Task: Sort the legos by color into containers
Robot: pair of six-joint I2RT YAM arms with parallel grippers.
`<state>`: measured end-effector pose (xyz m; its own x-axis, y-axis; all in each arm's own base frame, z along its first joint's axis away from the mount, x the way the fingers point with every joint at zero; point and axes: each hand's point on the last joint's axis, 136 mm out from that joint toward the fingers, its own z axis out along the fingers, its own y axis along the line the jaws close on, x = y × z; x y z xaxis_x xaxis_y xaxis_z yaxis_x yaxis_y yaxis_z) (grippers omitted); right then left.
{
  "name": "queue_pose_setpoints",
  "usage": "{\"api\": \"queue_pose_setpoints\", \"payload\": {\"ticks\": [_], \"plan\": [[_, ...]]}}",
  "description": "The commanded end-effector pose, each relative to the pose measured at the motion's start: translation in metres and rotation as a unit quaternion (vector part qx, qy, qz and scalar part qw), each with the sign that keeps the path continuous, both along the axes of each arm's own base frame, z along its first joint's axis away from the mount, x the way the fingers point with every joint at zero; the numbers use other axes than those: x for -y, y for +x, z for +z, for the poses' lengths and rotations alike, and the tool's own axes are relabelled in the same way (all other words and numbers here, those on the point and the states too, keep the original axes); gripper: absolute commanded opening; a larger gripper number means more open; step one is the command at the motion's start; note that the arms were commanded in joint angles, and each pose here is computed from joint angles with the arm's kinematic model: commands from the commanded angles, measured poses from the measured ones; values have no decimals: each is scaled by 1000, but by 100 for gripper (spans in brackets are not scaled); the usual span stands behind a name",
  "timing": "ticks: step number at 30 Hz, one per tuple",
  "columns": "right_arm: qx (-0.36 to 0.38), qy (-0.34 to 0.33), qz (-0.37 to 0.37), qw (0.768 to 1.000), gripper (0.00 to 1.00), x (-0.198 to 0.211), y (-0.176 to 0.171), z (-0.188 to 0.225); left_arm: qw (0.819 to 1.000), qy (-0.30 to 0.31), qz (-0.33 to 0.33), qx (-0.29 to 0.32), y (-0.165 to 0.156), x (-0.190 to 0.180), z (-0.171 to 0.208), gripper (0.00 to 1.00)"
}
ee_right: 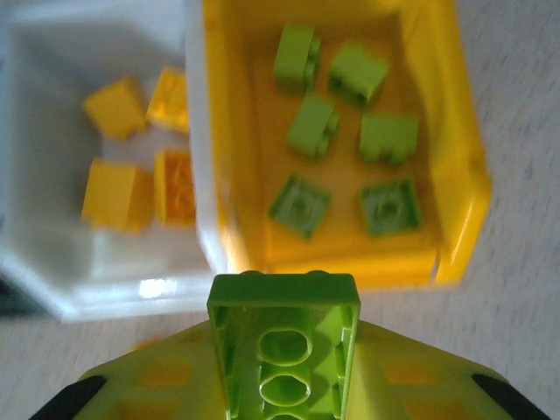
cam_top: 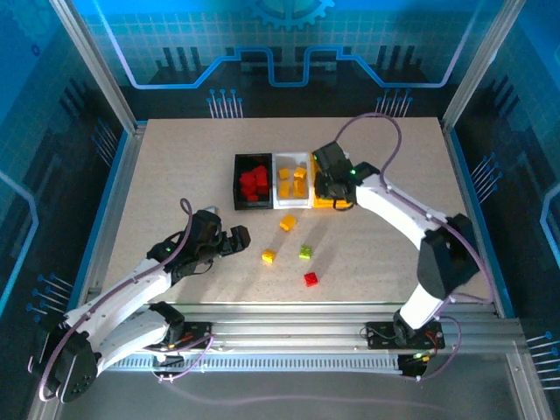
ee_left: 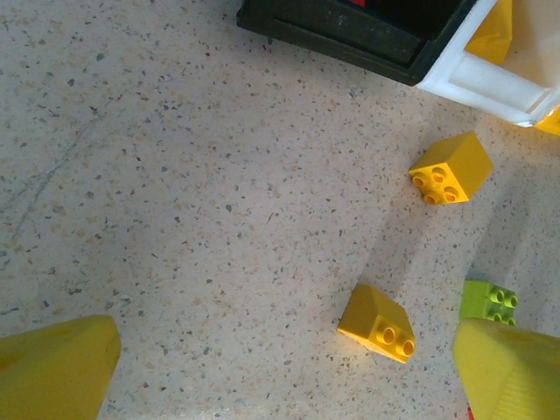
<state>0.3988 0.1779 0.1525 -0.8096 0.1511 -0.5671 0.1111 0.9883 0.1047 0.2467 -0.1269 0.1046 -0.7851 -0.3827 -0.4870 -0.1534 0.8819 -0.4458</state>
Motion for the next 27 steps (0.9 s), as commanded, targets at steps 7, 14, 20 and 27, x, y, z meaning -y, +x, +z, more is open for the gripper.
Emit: {"api": "queue_pose_setpoints", "payload": {"ticks": [7, 14, 20, 27], "plan": [[-21, -70, -42, 996, 37, 24, 81, -33, 1000, -2, 3, -9, 0, -1, 5, 99], [-16, -44, -31, 998, 61, 14, 93, -25, 1000, -4, 0, -14, 1, 1, 6, 99], [6, 4, 4, 1000, 70, -5, 58, 6, 1000, 0, -2, -12, 3, 1, 9, 99], [-53, 48, 75, 995, 73, -37, -40, -21, 1000, 0, -3, -8, 5, -1, 14, 99]]}}
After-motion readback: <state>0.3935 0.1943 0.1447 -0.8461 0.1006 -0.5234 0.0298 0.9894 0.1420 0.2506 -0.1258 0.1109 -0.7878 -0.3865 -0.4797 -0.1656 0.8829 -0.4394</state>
